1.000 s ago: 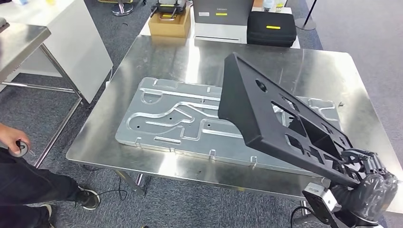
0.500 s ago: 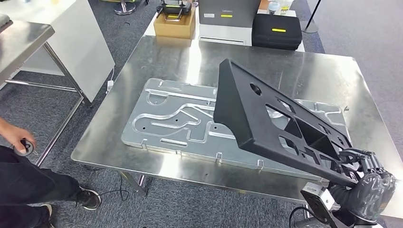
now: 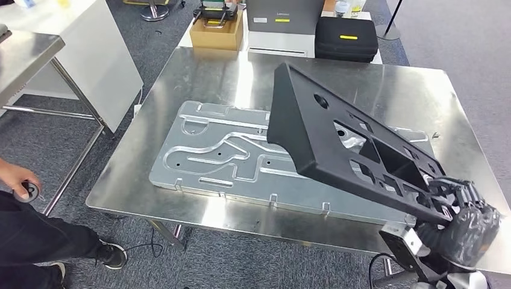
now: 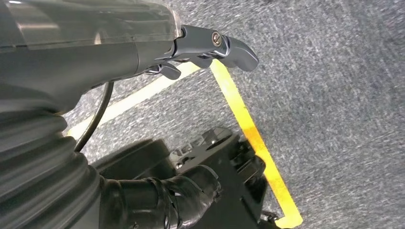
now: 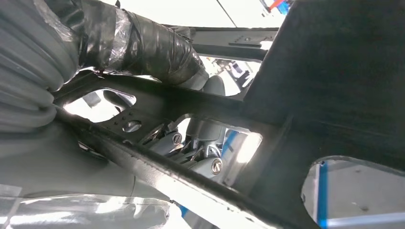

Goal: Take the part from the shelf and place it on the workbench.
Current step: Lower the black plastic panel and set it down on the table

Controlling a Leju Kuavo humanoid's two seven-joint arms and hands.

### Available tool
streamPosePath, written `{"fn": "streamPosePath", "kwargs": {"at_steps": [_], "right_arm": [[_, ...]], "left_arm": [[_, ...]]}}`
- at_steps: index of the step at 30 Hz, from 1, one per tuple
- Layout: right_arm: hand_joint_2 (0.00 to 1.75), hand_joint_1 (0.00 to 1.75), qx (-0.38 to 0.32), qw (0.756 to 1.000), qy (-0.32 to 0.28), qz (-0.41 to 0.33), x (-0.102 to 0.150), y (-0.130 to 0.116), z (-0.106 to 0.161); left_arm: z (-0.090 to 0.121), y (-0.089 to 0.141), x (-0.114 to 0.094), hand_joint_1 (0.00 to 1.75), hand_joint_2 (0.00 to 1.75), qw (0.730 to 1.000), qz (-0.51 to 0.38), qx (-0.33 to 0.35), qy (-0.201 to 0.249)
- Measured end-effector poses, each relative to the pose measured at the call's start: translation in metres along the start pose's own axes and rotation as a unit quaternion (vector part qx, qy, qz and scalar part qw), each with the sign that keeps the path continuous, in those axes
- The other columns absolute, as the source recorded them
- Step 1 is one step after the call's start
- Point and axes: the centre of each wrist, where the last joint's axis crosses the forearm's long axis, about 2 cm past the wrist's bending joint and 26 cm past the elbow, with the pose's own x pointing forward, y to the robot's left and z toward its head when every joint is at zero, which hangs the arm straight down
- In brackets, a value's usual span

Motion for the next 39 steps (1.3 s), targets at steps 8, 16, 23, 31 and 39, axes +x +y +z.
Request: {"fn": "streamPosePath", "kwargs": {"at_steps": [8, 16, 23, 31, 39], "right_arm": [[1.75, 1.65, 0.011, 0.975, -0.080, 0.206, 0.001, 0.047, -0.105], [1.75, 1.68, 0.030, 0.955, -0.103, 0.276, 0.004, 0.080, -0.159], [1.75, 1.69, 0.061, 0.948, -0.089, 0.299, 0.003, 0.099, -0.160], [1.75, 1.68, 0.095, 0.940, -0.076, 0.317, -0.010, 0.107, -0.153], [1.75, 1.68, 0.117, 0.932, -0.074, 0.335, -0.025, 0.106, -0.145]], "left_arm": [[-0.012, 0.003, 0.021, 0.00, 0.00, 0.998, -0.054, -0.022, 0.001], [-0.016, -0.001, 0.031, 0.00, 0.00, 0.997, -0.064, -0.033, -0.005], [-0.016, -0.002, 0.032, 0.00, 0.00, 0.997, -0.068, -0.036, -0.005], [-0.016, -0.002, 0.032, 0.00, 0.00, 0.997, -0.068, -0.035, -0.002], [-0.016, -0.002, 0.032, 0.00, 0.00, 0.997, -0.068, -0.035, -0.002]]}}
